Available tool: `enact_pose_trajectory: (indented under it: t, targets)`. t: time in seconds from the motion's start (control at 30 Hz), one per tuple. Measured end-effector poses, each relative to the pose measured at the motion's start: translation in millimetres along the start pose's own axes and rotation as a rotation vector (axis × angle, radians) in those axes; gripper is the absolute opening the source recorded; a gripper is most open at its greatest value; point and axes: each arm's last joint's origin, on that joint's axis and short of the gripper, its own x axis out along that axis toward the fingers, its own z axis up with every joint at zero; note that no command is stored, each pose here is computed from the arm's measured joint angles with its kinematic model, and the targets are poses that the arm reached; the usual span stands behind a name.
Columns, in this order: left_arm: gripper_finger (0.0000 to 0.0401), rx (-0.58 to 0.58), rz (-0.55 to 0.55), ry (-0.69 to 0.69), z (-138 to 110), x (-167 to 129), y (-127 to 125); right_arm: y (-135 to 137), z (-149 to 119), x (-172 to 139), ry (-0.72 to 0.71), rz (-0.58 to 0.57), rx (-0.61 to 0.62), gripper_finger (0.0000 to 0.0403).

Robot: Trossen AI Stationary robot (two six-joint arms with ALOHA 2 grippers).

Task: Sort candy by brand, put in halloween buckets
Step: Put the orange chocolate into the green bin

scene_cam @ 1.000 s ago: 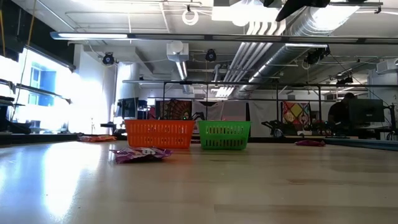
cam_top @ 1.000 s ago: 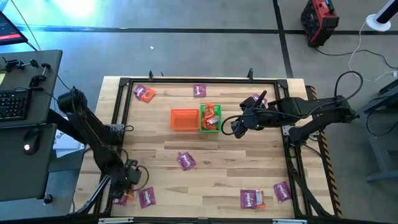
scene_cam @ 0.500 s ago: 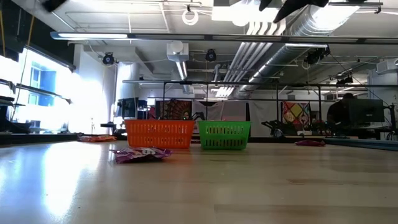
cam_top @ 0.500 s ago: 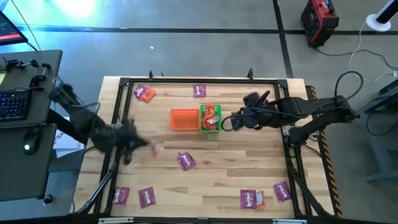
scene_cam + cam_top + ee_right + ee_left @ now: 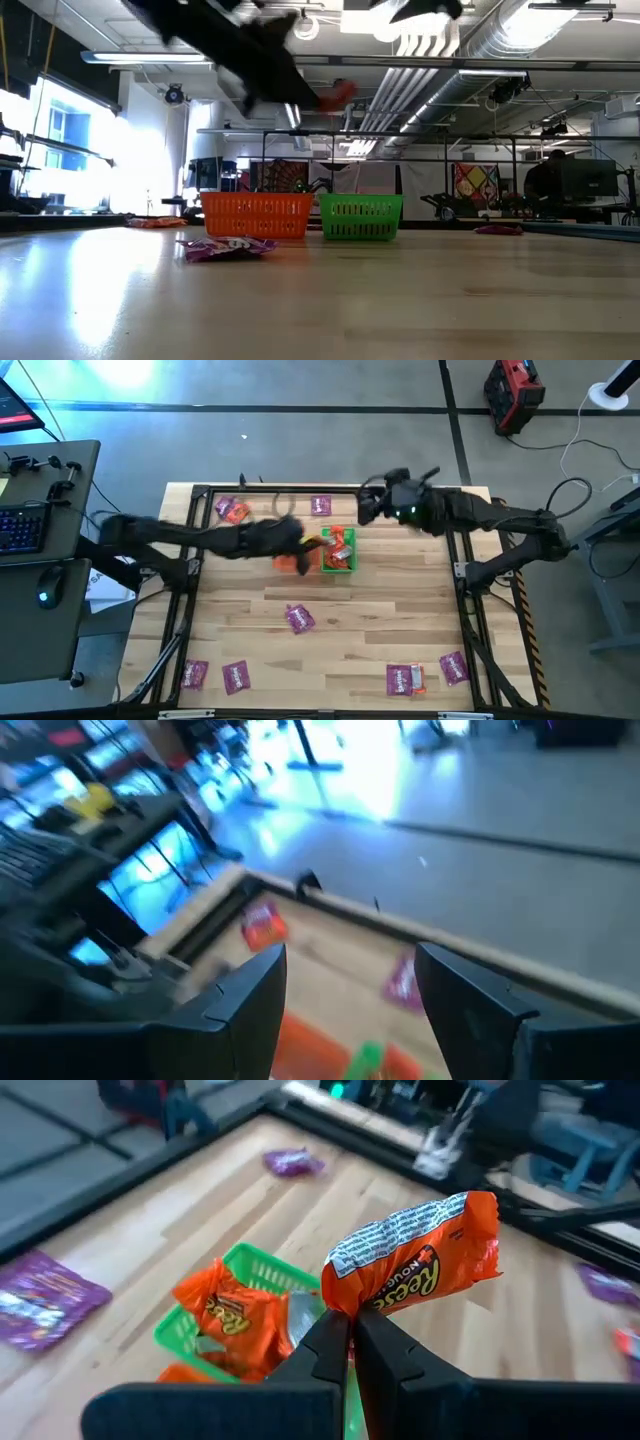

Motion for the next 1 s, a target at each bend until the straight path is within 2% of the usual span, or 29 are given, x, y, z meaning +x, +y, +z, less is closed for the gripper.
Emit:
enact_pose_trajectory:
  t: [0.13, 0.27, 0.4, 0.6, 0.77, 0.87, 1.0]
  targets:
    - [0.0, -0.057, -0.032, 0.072, 5.6, 45.2, 12.4, -10.4, 15.0, 10.3, -0.036, 0.03, -0.017, 0.0216]
    - [0.0004, 0.018, -0.05, 0.121, 9.2, 71.6, 14.2, -22.8, 21.8, 18.6, 0.008, 0.075, -0.039, 0.0216]
    - [0.0019, 0.066, -0.035, 0.215, 8.4, 81.3, 14.9, -31.7, 26.5, 23.5, 0.025, 0.087, -0.05, 0.0216]
    - [0.0048, 0.196, -0.038, 0.316, 4.9, 77.4, 15.6, -41.5, 32.2, 27.8, 0.013, 0.054, -0.026, 0.0216]
    - [0.0088, 0.223, -0.055, 0.319, 8.1, 75.6, 21.1, -45.1, 34.8, 29.3, 0.002, 0.043, 0.009, 0.0216]
    - [0.0123, 0.203, 0.005, 0.343, 26.1, 57.4, 34.4, -46.2, 35.4, 29.8, 0.001, 0.038, 0.03, 0.0216]
    - [0.0172, 0.143, 0.137, 0.345, 57.4, 12.7, 62.3, -46.4, 35.4, 29.8, -0.002, 0.03, 0.043, 0.0216]
